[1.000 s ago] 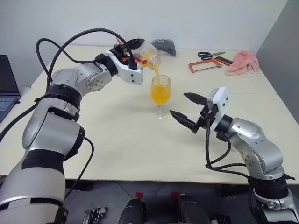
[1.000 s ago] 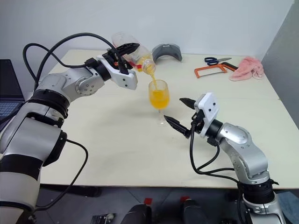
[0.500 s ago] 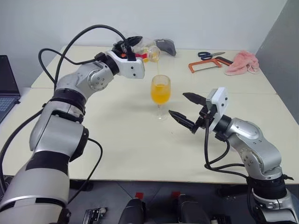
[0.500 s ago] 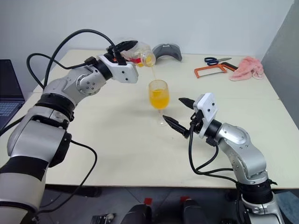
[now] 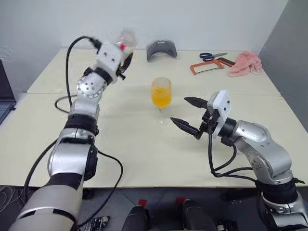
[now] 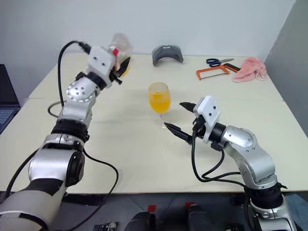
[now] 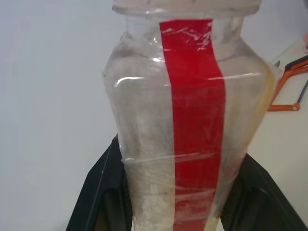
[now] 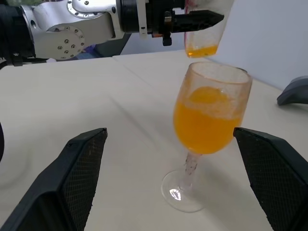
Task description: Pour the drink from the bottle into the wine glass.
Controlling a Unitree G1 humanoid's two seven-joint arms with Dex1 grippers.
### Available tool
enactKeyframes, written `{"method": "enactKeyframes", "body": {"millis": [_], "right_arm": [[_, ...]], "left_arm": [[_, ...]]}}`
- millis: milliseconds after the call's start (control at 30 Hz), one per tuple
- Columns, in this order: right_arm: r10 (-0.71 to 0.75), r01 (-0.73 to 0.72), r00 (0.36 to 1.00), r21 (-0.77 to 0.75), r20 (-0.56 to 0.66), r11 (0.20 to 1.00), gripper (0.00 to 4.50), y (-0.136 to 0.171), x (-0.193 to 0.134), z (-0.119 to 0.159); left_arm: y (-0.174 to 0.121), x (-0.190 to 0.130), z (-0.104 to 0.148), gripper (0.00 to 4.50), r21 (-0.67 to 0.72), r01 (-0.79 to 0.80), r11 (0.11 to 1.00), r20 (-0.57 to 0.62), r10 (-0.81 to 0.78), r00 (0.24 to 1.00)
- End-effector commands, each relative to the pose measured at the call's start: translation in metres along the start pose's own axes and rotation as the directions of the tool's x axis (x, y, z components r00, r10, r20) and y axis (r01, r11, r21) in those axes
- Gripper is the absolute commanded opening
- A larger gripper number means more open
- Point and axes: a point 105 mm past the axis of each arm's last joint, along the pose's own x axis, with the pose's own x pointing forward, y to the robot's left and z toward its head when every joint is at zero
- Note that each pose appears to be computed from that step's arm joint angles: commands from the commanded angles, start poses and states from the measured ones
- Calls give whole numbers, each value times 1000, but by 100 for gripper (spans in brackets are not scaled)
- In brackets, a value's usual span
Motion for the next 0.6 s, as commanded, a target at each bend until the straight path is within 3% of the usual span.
{"method": "enactKeyframes", "body": {"millis": [33, 200, 600], "right_arm": [[-5, 5, 1000, 11, 12, 1000, 450, 9, 14, 15], [29, -29, 999, -1, -19, 1000, 450, 18, 28, 16], [85, -85, 996, -38, -5, 996, 450, 31, 45, 22]], "left_arm": [[26, -19, 4, 177, -158, -90, 983, 10, 93, 996], [33, -48, -25, 177, -284, -147, 948, -92, 126, 988], [38, -84, -76, 177, -367, -241, 899, -249, 155, 956]]}}
